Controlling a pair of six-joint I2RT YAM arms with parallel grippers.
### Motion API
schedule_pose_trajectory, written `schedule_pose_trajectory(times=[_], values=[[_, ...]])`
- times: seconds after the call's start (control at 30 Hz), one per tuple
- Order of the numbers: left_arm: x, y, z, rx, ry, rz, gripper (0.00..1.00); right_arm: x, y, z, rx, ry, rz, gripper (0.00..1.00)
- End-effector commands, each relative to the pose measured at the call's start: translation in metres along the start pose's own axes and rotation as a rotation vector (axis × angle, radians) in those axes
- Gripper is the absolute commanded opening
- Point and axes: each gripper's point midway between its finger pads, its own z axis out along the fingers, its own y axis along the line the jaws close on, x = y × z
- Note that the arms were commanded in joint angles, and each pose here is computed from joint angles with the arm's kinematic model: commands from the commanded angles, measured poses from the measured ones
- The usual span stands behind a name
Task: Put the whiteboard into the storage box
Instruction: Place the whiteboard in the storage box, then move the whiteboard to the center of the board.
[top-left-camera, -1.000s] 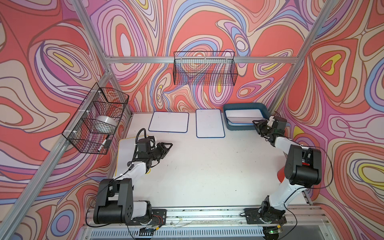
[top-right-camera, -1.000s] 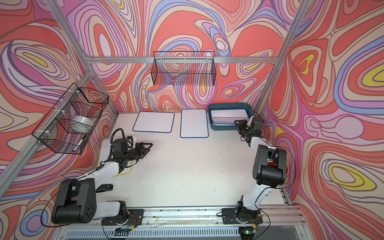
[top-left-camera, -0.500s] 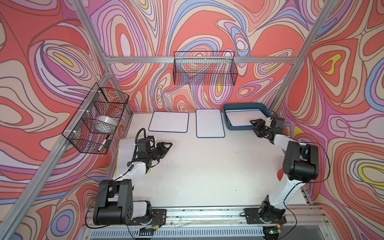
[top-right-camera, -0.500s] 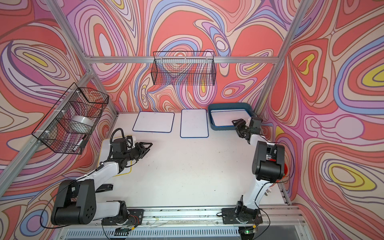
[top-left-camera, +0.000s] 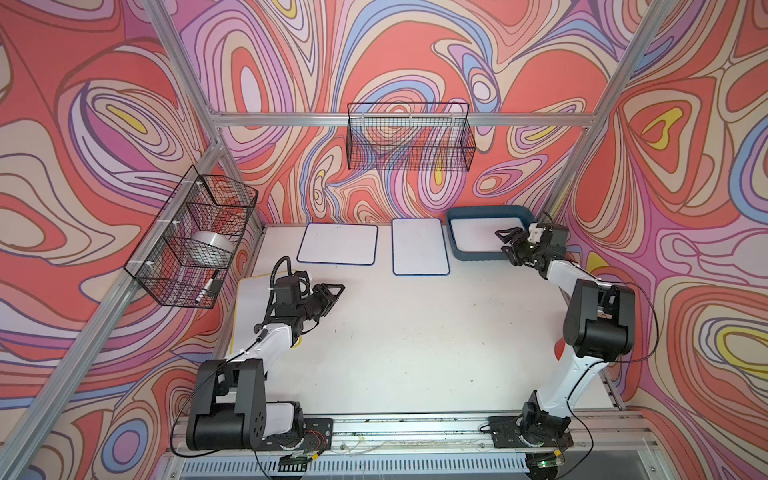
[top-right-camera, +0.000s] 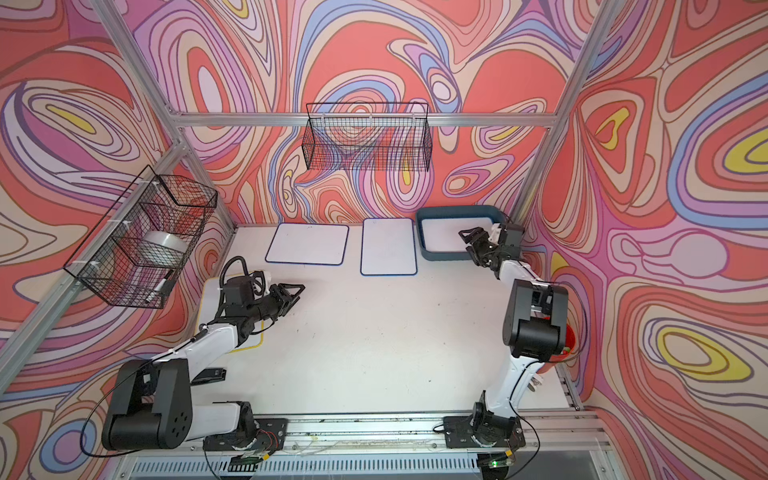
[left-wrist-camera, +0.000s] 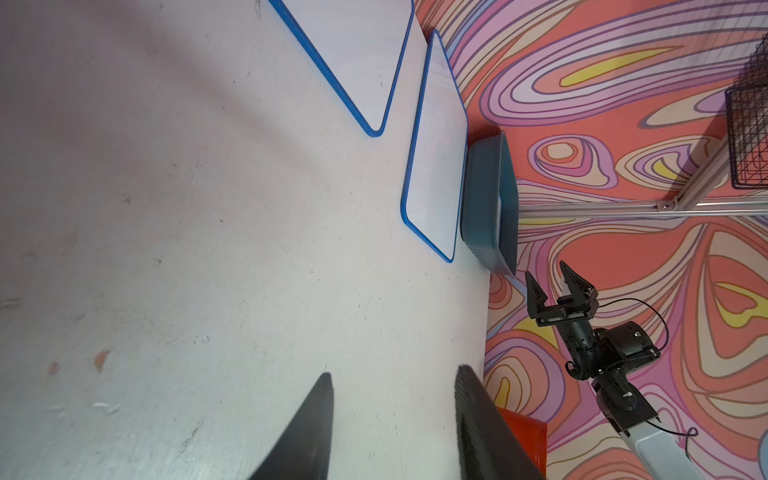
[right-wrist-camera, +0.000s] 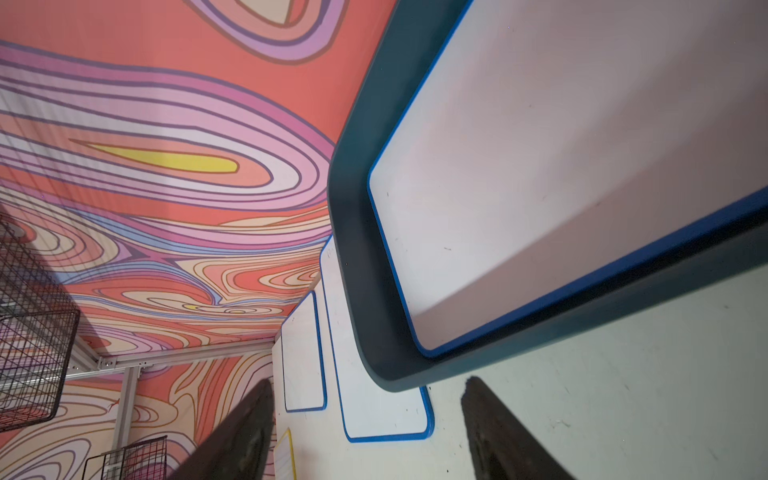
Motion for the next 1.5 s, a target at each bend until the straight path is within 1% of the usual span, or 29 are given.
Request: schedule_pose_trajectory(times=[0.0,0.1,0.2,0.37,0.47,0.63,0.77,0.87,1.03,1.13,1.37,1.47], values=[[0.003,0.007,-0.010,-0.065,-0.006,0.029,0.44,0.021,0.003,0.009,0.012,0.060,-0.053,0.73],[0.003,0.023,-0.018,-0.191,-0.005,0.058,0.44,0.038,0.013,0.016,0.012,0.090,-0.123,0.73],[0.002,0.032,-0.025,-0.285,0.016,0.097,0.45,0.059,0.025,0.025,0.010,0.124,-0.192,0.73],[-0.007,0.052,-0.038,-0.465,0.026,0.144,0.44,0.097,0.043,0.033,0.010,0.163,-0.307,0.73],[-0.012,0.061,-0.042,-0.510,0.021,0.148,0.44,0.124,0.047,0.039,0.006,0.192,-0.356,0.73],[-0.023,0.076,-0.050,-0.559,-0.029,0.133,0.43,0.169,0.050,0.049,0.000,0.244,-0.442,0.73],[-0.035,0.096,-0.066,-0.650,-0.074,0.100,0.43,0.197,0.057,0.055,-0.021,0.293,-0.494,0.73],[-0.041,0.107,-0.074,-0.665,-0.093,0.055,0.43,0.209,0.059,0.057,-0.024,0.313,-0.515,0.73],[-0.049,0.119,-0.074,-0.659,-0.108,0.014,0.43,0.221,0.061,0.062,-0.022,0.344,-0.538,0.73],[-0.051,0.126,-0.068,-0.663,-0.090,-0.003,0.43,0.223,0.062,0.064,-0.026,0.347,-0.541,0.73],[-0.050,0.142,-0.050,-0.685,-0.008,-0.038,0.42,0.232,0.059,0.065,-0.014,0.380,-0.544,0.73],[-0.050,0.148,-0.047,-0.688,-0.008,-0.046,0.42,0.233,0.057,0.066,-0.008,0.388,-0.549,0.73]])
